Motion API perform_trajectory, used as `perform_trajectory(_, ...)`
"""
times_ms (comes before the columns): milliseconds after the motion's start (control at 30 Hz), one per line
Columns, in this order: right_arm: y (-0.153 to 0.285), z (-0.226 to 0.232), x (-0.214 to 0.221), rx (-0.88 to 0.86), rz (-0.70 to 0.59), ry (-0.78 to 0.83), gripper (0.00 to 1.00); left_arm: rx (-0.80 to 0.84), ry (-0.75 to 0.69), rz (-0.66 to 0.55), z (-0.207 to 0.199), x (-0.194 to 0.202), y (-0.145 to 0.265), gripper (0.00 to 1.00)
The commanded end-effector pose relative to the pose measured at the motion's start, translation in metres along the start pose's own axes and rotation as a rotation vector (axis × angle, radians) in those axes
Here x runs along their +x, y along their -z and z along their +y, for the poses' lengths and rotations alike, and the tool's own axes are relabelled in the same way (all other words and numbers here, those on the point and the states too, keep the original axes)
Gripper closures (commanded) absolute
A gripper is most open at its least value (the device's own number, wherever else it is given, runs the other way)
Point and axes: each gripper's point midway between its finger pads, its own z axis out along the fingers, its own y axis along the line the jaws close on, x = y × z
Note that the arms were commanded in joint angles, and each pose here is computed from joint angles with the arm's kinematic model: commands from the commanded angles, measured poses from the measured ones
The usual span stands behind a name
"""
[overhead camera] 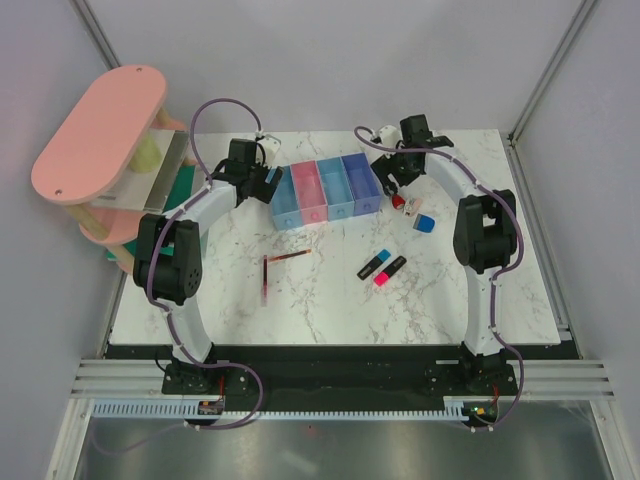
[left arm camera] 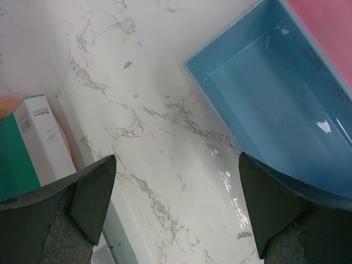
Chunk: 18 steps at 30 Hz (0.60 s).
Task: Sort the stationery into containers
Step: Pick up the stationery from the center of the board.
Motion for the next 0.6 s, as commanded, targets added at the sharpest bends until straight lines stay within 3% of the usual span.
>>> perform_trajectory(0,-0.012,0.016,0.019,-0.082,0.044,0.015,0.19,-0.023,-0.029,-0.081,0.007,-0.029,0.001,0.00)
perform_trajectory(100,-0.016,0.015,0.027,-0.088,0.060,0.006,0.23,-0.022,-0.033,-0.080,0.007,-0.029,0.001,0.00)
perform_trajectory(567,-0.024,0.024,0.053,-0.130,0.107,-0.003,0.28,-0.025,-0.047,-0.098,0.010,-0.035,0.006,0.00)
